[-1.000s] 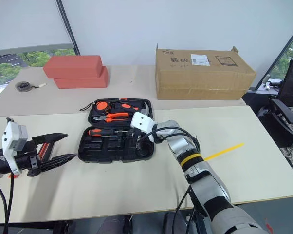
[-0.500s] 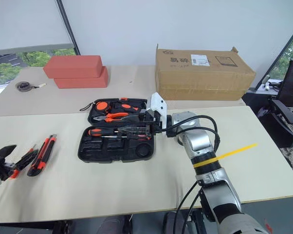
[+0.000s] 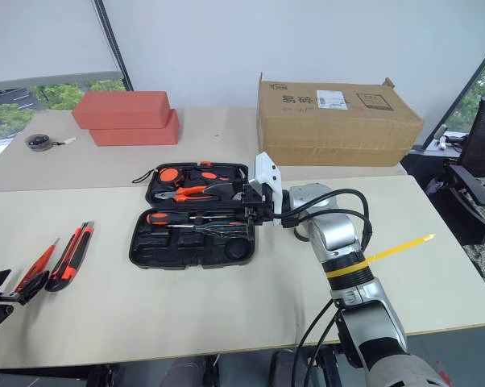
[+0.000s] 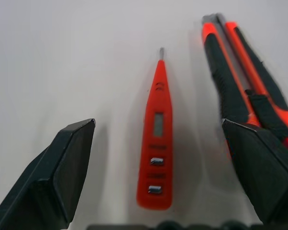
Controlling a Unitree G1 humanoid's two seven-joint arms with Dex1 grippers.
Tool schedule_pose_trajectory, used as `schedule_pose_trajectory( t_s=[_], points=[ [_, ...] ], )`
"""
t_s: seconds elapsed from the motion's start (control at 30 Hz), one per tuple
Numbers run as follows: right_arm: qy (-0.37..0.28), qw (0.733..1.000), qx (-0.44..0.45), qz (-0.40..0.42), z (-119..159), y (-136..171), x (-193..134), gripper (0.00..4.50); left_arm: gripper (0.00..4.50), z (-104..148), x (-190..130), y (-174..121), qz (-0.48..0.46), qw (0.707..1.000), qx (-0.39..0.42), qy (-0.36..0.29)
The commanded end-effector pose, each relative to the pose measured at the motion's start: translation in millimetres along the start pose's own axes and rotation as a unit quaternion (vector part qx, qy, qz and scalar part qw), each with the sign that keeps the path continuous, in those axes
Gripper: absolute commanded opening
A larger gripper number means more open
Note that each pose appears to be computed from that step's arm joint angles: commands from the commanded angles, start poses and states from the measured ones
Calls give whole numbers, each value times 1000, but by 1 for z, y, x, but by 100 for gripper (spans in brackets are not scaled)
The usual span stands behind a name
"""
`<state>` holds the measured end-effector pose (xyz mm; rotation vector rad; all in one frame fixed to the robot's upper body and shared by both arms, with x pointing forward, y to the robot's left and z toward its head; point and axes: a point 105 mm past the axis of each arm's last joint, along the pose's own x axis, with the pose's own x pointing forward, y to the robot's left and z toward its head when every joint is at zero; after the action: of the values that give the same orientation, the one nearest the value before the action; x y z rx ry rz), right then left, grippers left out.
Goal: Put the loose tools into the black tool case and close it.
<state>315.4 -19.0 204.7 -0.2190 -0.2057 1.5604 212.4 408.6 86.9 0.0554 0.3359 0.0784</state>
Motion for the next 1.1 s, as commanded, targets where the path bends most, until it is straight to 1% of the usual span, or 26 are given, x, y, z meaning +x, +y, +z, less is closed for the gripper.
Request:
schedule_pose_trajectory(
  t_s=[0.03,0.23,0.27,0.3,0.33,0.43,0.53,0.57,0.6,0.7,0.73,0.77,0.83,0.9,0.93,1.0,1.1],
  points=[
    [-18,1000,-22,11,13,4,2,450,354,7,3,7,5,1000,10,2],
    [-25,999,-23,12,15,6,1,450,131,12,6,7,-6,1000,20,-5],
    [-25,999,-22,13,15,6,0,450,91,18,6,6,-10,1000,19,-19],
    [-25,999,-21,15,15,7,0,450,63,29,6,5,-15,999,16,-44],
    [-26,999,-20,16,16,7,-1,450,48,39,6,5,-17,998,17,-64],
    [-28,999,-20,14,16,8,-2,450,48,72,4,3,-28,992,28,-122],
    [-32,999,-19,7,17,5,-4,450,48,111,4,-12,-67,980,43,-181],
    [-32,999,-19,4,17,4,-5,450,48,123,6,-25,-100,974,50,-196],
    [-32,999,-19,1,17,3,-5,450,48,130,6,-34,-122,970,55,-204],
    [-31,999,-19,-8,17,-1,-8,450,48,149,12,-73,-212,949,78,-219],
    [-28,999,-19,-15,15,-2,-11,450,48,153,16,-98,-265,934,111,-212],
    [-26,999,-18,-20,14,-3,-13,450,48,154,19,-113,-299,922,134,-205],
    [-17,999,-18,-31,10,-5,-20,450,48,147,30,-142,-368,889,212,-171],
    [-13,999,-18,-37,9,-6,-23,450,48,138,39,-152,-397,867,265,-143],
    [-9,999,-18,-43,8,-7,-27,450,48,130,47,-160,-417,845,311,-124],
    [1,998,-22,-55,6,-8,-32,450,48,118,60,-170,-453,808,366,-95],
    [9,997,-26,-70,4,-7,-39,450,48,115,74,-182,-488,777,389,-84]
  ],
)
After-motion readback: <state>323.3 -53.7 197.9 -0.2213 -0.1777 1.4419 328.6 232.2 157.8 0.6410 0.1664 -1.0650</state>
